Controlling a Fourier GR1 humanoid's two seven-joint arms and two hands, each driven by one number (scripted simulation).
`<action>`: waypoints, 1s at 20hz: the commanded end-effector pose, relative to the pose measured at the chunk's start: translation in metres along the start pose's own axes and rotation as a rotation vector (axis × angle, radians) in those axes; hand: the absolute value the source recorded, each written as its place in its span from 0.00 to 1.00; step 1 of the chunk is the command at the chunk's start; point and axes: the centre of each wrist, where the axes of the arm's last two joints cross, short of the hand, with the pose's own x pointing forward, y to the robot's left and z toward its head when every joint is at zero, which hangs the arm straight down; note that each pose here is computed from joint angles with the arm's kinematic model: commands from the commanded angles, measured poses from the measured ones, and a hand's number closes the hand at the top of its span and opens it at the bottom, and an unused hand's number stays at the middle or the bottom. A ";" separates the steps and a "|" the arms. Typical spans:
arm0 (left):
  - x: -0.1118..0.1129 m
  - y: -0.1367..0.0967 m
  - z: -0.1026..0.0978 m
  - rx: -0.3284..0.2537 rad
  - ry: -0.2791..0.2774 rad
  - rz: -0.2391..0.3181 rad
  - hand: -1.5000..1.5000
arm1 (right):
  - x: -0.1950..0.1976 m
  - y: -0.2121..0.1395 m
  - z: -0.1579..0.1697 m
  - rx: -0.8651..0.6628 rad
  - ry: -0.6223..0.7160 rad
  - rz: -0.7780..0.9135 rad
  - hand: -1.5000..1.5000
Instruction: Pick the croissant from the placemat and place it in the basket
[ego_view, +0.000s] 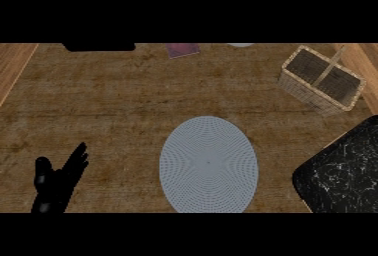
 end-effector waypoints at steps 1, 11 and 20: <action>-0.014 -0.003 -0.005 -0.040 0.047 0.002 0.50 | 0.034 -0.058 -0.008 -0.088 0.070 -0.027 1.00; -0.006 -0.003 -0.014 -0.081 0.029 -0.026 0.50 | 0.016 -0.076 -0.053 -0.094 0.140 0.049 1.00; 0.006 -0.030 -0.019 -0.052 0.031 -0.015 0.50 | -0.025 -0.050 -0.112 -0.056 0.180 -0.014 1.00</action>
